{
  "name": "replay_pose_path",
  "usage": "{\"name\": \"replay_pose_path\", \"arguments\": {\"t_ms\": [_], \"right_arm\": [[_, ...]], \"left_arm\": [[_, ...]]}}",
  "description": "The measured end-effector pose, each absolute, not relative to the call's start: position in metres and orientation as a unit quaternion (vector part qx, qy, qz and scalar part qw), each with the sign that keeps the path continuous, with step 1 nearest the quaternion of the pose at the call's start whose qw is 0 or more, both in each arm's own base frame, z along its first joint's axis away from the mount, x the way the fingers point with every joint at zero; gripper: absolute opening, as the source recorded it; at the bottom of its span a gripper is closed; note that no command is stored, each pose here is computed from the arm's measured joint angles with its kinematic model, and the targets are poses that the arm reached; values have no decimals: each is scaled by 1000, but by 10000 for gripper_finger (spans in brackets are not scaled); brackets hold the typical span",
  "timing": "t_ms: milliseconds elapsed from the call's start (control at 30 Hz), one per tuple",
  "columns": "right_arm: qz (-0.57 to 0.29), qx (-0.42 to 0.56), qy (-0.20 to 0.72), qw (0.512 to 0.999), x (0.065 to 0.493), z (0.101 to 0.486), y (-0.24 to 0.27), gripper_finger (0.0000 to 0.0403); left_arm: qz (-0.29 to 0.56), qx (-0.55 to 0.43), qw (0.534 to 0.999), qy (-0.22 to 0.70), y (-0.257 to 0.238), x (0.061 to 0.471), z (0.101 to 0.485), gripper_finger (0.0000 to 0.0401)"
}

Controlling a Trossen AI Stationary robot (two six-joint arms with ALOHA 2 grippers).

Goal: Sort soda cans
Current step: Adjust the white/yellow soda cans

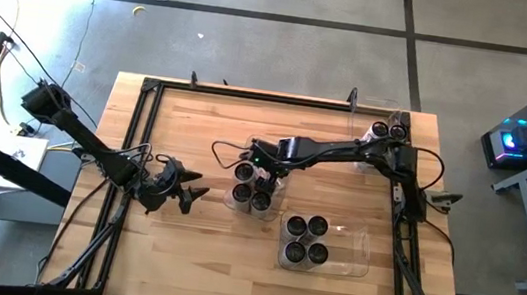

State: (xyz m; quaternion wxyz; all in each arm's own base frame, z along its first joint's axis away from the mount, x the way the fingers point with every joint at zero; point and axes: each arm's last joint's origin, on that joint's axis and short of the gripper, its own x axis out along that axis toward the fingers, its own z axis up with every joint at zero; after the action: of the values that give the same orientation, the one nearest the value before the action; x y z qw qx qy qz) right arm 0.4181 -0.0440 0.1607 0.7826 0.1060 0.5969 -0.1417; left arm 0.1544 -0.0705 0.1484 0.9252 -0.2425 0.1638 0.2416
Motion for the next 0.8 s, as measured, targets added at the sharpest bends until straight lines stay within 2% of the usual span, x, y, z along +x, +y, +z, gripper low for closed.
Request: {"name": "replay_pose_path", "arguments": {"t_ms": [167,467,800], "right_arm": [[-140,97,606,777,419,152,-45,323],[-147,105,600,779,416,160,-46,239],[-177,72,584,789,397,204,-48,227]], "left_arm": [[241,-244,925,162,-71,155,149,282],[241,-245,925,162,-71,155,149,282],[241,-242,926,161,-71,155,149,282]]}}
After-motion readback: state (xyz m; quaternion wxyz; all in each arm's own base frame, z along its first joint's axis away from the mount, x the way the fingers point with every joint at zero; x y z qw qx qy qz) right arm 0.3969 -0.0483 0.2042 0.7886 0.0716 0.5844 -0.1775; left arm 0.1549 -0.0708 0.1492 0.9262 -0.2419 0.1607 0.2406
